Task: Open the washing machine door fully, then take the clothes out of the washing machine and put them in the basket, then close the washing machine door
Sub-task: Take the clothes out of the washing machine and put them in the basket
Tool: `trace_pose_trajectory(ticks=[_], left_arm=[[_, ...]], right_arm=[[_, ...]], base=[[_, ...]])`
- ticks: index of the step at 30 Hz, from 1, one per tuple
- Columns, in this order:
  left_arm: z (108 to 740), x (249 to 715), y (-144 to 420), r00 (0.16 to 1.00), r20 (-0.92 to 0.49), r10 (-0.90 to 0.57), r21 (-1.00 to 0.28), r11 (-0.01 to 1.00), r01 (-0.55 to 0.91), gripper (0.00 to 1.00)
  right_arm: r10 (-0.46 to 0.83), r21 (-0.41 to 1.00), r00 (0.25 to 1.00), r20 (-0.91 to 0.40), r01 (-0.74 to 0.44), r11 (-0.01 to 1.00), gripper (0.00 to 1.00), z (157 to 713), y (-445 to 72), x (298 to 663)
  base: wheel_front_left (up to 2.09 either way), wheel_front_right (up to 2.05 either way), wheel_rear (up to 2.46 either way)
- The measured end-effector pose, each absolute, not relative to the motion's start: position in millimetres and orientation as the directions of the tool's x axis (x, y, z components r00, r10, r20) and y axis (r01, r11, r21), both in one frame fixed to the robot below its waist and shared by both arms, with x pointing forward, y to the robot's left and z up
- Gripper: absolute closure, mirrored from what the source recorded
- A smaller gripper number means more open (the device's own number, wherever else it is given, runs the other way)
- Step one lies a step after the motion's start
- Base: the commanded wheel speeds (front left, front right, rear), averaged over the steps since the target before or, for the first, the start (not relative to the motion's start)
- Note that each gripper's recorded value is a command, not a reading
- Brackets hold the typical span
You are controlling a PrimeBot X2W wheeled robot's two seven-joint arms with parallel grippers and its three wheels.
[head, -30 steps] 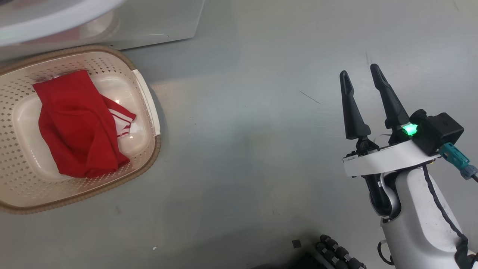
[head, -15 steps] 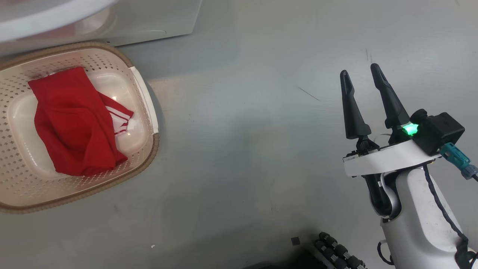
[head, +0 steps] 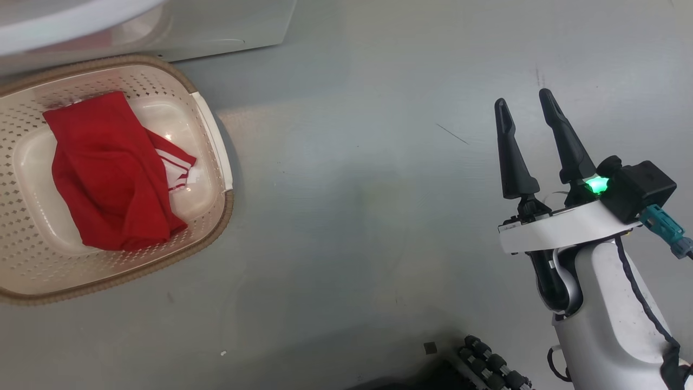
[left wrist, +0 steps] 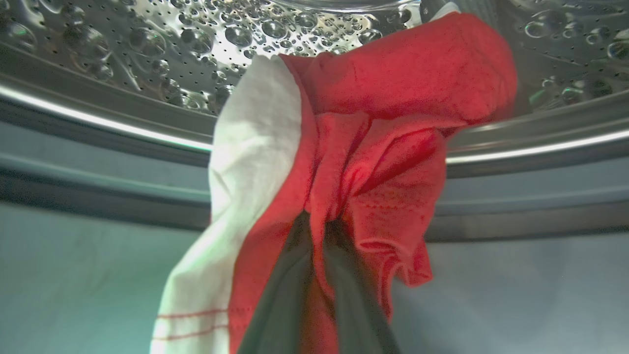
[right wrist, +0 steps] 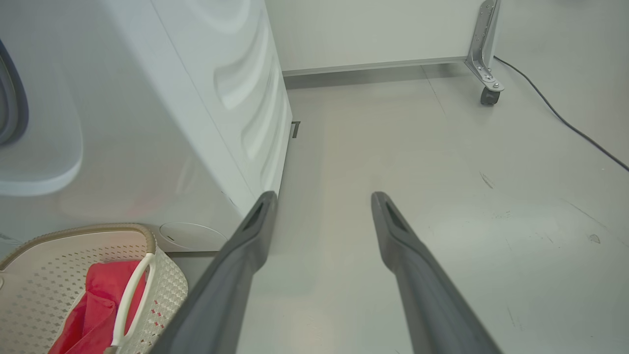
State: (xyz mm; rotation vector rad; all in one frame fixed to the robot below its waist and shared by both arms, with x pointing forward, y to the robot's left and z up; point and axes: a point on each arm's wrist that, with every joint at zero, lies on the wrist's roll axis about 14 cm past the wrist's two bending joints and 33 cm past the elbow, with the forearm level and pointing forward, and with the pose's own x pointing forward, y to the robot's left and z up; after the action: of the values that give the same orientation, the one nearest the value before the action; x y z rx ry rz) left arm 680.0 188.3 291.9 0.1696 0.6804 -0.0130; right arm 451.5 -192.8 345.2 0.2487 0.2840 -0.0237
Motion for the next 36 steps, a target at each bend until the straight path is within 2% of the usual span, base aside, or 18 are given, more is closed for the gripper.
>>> trace_pose_trajectory(ticks=[10, 22, 36], left_arm=[[301, 679, 184, 0.802, -0.597, 0.03, 0.135, 0.989, 0.063, 1.0], [352, 680, 155, 0.896, -0.437, -0.077, 0.092, 0.987, 0.129, 1.0], [379, 627, 124, 0.918, -0.337, -0.209, 0.019, 0.973, 0.229, 1.0]], right_arm=[[0.016, 0.242, 0.967, -0.254, 0.047, 0.969, 0.0, 354, -192, 457], [0.019, 0.225, 0.98, -0.2, 0.027, 0.974, 0.0, 376, -191, 462], [0.058, 0.226, 0.988, -0.141, -0.025, 0.974, 0.0, 402, -177, 463]], base=[[0.0, 0.0, 0.0], [0.0, 0.0, 0.0], [0.0, 0.0, 0.0]])
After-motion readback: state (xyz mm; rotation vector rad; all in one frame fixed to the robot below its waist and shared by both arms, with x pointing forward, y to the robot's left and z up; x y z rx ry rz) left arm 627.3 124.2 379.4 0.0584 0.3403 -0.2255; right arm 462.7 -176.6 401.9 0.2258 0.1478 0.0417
